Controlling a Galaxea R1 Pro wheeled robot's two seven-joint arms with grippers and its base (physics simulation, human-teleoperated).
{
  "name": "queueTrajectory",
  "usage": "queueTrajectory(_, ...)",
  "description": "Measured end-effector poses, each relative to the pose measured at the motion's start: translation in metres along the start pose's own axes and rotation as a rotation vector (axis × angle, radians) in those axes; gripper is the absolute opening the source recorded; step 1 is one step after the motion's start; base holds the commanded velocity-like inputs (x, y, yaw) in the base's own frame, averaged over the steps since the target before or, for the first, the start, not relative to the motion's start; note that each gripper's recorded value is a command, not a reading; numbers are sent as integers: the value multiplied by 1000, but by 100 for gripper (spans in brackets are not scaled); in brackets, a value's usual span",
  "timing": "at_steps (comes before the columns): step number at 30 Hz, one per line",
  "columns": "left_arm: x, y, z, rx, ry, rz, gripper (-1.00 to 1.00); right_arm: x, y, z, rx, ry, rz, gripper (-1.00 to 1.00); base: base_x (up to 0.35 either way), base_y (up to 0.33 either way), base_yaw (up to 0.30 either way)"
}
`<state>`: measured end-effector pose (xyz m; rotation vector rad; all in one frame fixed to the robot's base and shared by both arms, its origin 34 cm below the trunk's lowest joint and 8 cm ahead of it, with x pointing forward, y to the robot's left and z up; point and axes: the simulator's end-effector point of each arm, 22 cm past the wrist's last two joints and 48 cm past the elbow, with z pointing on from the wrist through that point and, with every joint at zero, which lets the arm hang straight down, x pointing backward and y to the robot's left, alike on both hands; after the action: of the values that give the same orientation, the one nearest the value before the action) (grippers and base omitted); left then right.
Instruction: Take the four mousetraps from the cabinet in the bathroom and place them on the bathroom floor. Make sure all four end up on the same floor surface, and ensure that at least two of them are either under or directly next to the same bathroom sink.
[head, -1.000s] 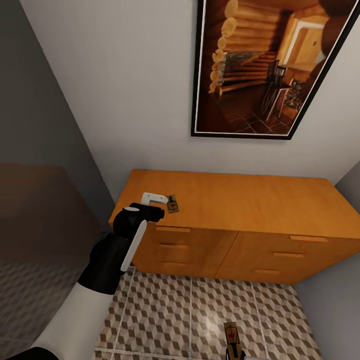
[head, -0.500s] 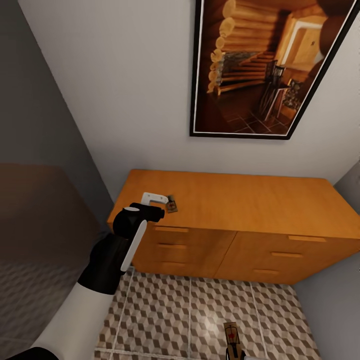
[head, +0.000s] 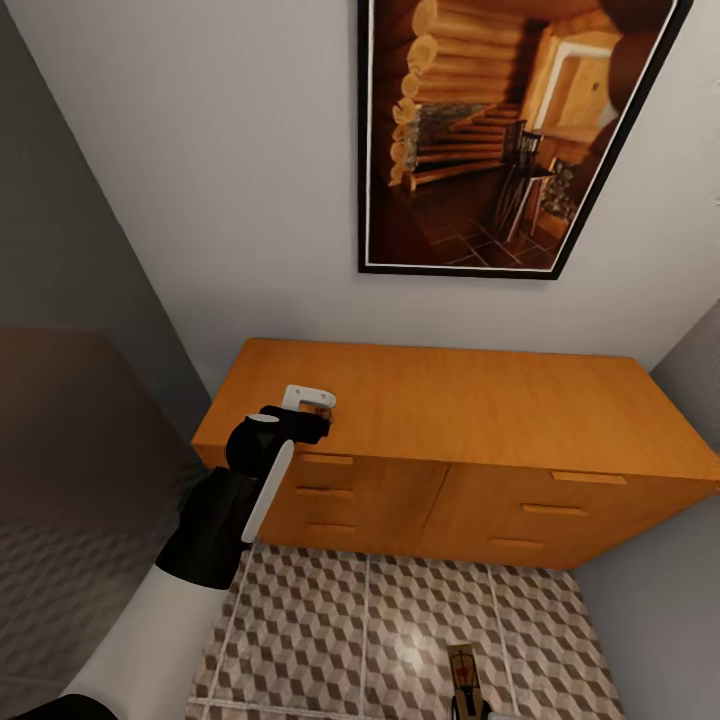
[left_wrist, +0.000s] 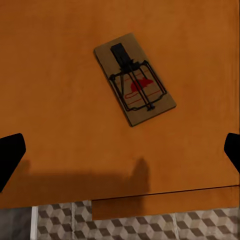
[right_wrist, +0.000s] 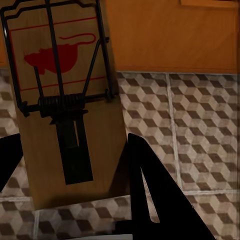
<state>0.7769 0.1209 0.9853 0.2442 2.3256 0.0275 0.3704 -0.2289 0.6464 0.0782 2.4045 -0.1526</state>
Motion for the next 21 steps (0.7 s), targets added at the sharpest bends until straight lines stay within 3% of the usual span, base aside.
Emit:
queueTrajectory(9, 1, -1, 1, 1, 3, 0, 100, 0, 0, 0, -1, 1, -1, -100, 0, -151, 0)
queueTrajectory(21, 2, -1, 1, 1, 5, 0, 100, 0, 1, 0, -2, 0, 1, -100, 0, -18, 0)
